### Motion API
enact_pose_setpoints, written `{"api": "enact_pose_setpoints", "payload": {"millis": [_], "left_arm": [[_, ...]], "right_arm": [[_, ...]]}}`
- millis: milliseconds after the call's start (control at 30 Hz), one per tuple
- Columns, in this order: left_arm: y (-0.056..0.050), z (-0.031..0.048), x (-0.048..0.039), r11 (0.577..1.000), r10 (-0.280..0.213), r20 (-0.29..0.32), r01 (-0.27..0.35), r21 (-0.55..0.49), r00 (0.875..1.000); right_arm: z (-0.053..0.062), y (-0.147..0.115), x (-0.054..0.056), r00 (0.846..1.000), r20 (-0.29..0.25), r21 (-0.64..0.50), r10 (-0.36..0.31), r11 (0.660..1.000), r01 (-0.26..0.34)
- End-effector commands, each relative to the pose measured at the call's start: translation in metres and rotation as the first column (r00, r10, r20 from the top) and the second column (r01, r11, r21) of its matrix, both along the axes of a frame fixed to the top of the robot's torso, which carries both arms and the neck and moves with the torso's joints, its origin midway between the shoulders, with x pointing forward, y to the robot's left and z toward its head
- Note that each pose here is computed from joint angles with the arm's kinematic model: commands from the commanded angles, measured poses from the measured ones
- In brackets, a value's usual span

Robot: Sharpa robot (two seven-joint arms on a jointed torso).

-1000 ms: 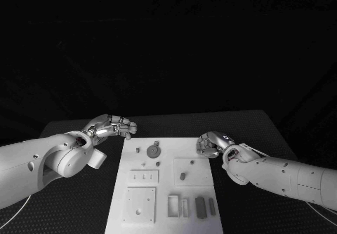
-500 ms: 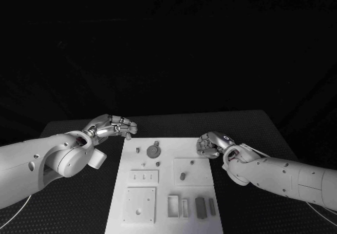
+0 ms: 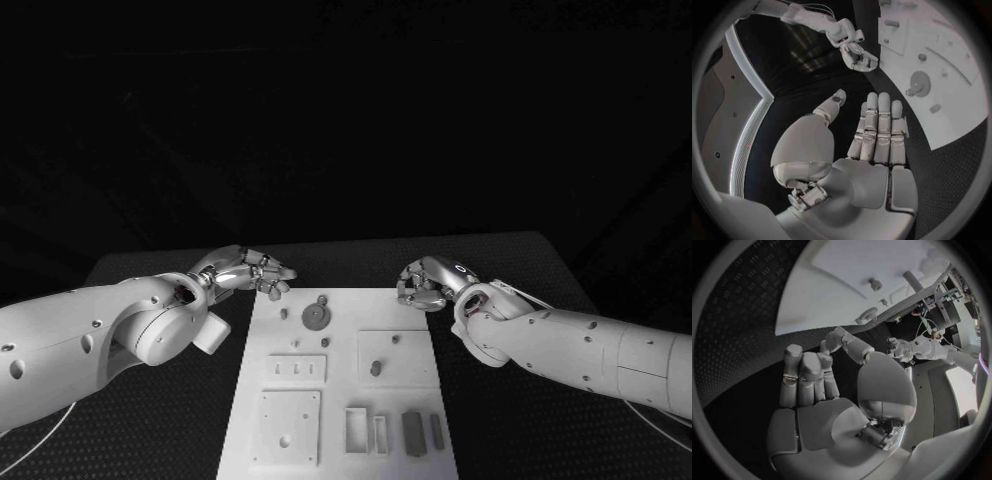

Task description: Assemble the parts on the task board

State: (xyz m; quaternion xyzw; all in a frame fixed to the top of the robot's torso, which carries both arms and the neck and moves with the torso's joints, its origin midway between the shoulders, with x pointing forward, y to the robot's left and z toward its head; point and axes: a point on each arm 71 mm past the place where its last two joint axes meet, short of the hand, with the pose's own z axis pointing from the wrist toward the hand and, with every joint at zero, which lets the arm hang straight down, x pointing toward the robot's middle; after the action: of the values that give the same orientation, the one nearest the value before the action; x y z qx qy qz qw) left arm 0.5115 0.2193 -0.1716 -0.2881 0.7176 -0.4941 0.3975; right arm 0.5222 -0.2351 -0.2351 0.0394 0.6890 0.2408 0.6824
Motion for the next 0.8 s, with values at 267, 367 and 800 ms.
{"api": "enact_pose_setpoints", "payload": {"millis": [267, 367, 800], "left_arm": [[-0.029, -0.0111, 0.0004, 0.987, -0.037, -0.107, 0.054, 0.154, 0.994], [-0.037, -0.0133, 0.0005, 0.98, -0.058, -0.129, 0.081, 0.179, 0.99], [-0.056, -0.0146, 0.0036, 0.968, -0.024, -0.113, 0.051, 0.244, 0.993]], "right_arm": [[0.025, 0.041, 0.002, 0.996, -0.022, -0.065, 0.082, 0.994, -0.084], [0.03, 0.056, 0.0, 0.993, -0.013, -0.067, 0.115, 0.991, -0.116], [0.039, 0.095, -0.012, 0.978, 0.003, -0.064, 0.207, 0.976, -0.206]]}}
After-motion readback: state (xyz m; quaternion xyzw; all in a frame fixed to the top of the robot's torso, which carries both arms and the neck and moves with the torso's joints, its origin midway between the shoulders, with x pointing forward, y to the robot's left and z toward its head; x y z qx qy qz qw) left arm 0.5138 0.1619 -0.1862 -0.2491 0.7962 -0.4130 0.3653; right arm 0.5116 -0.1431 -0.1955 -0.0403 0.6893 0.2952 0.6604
